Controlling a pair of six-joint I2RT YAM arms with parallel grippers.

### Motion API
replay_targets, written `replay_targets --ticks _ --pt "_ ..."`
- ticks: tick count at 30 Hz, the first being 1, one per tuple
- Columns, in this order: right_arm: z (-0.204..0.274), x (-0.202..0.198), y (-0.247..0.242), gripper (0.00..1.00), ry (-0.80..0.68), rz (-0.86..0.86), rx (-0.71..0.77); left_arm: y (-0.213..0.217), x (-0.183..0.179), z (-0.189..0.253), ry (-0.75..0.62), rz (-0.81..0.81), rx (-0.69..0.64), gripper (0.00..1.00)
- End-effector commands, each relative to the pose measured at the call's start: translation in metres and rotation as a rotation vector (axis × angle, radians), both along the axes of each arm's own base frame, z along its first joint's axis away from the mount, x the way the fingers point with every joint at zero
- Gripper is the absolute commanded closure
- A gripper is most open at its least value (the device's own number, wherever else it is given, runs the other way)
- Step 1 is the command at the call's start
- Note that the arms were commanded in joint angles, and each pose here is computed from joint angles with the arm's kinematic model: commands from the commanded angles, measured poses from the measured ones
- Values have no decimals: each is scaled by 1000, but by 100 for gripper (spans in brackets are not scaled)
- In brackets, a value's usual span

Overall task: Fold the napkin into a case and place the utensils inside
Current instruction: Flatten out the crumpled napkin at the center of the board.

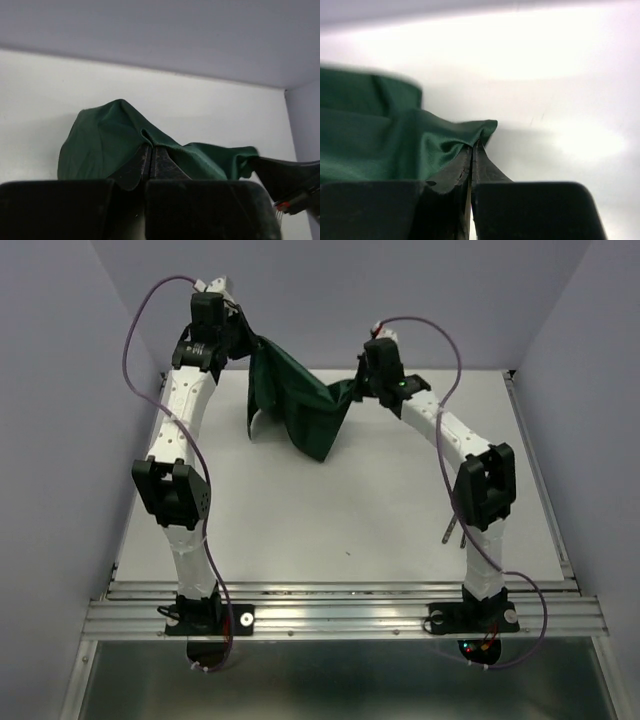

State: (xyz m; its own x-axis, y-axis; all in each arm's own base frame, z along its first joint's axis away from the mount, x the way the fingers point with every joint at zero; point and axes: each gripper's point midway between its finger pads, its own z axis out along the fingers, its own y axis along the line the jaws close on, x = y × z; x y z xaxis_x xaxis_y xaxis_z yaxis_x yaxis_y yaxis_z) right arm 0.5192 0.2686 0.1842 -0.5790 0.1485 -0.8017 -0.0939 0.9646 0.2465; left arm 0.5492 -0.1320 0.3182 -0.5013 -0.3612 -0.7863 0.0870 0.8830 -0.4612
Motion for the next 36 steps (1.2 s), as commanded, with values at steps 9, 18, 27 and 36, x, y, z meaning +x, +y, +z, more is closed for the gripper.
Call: replay_targets --ticks 9,18,27,36 --pt "247 -28 -86 99 -542 -186 86 20 -51 168 -498 -120 -30 100" --pt "78 -128 -112 80 -206 -175 134 27 -89 -49 -9 -89 -18 42" --pt "-55 -184 -145 36 104 -263 -17 64 -102 -118 252 61 142 25" --pt "-59 -182 -140 36 121 -219 -38 90 -155 -179 441 223 188 38"
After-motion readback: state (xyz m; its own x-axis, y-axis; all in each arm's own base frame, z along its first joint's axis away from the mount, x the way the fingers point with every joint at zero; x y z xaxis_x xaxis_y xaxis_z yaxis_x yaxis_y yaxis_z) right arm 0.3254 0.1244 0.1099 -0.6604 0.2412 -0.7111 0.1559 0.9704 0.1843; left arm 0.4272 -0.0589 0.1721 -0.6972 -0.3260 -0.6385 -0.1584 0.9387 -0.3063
